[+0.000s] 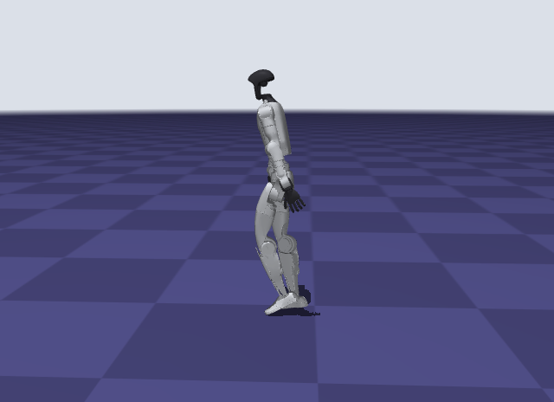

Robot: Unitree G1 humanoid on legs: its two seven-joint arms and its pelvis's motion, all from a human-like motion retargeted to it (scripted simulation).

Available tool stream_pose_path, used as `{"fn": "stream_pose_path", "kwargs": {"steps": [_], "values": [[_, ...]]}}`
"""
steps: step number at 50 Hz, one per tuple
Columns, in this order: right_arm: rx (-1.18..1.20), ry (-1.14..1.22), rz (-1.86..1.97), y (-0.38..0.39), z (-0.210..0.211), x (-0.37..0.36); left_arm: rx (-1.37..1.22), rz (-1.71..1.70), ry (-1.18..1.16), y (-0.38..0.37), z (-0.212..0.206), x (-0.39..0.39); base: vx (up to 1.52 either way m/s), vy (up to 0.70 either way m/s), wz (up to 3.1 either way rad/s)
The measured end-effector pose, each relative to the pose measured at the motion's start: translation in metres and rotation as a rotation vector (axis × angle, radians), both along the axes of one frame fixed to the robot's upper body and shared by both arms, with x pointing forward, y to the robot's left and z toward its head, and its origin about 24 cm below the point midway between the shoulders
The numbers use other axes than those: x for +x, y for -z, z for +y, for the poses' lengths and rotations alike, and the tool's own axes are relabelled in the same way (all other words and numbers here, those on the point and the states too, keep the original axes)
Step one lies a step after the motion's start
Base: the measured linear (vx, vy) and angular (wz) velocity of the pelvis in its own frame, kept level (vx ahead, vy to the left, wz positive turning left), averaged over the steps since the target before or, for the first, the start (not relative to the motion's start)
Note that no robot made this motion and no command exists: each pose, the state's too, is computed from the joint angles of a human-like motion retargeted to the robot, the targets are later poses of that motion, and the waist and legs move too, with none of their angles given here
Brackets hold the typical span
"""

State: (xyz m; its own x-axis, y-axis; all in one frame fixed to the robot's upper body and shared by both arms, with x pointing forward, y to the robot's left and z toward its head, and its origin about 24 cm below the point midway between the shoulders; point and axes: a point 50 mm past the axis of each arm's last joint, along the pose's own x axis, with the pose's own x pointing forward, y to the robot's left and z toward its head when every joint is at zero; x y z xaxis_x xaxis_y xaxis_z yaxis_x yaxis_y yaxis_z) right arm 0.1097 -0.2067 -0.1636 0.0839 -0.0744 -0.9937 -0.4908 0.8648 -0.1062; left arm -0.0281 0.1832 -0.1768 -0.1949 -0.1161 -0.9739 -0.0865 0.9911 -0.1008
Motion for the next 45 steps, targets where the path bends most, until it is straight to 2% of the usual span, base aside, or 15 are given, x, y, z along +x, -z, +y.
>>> {"fn": "stream_pose_path", "kwargs": {"steps": [8,14,18,23,30,37,45], "values": [[0.087,-0.009,-0.161,-0.006,0.022,0.031,0.006,0.161,0.268,-0.007,0.013,-0.035,0.37,0.03,-0.32],[0.007,-0.028,-0.029,0.002,0.004,-0.004,-0.026,0.019,0.526,0.000,0.013,0.017,0.40,0.10,0.34],[-0.101,0.055,0.105,0.008,-0.008,-0.046,0.106,-0.165,0.641,0.000,0.015,0.073,0.46,0.09,-0.06],[-0.046,0.172,0.350,0.007,-0.007,-0.096,0.293,-0.325,0.652,-0.010,0.029,0.126,0.44,-0.14,-0.32],[0.029,0.232,0.456,0.006,0.000,-0.129,0.307,-0.452,0.654,-0.019,0.034,0.155,0.48,-0.13,-0.03],[0.024,0.236,0.486,0.004,-0.002,-0.138,0.269,-0.360,0.605,-0.014,0.045,0.128,0.72,-0.15,-0.24],[0.012,0.263,0.403,0.006,-0.003,-0.109,0.205,-0.181,0.562,-0.005,0.051,0.060,0.74,-0.16,-0.21]]}}
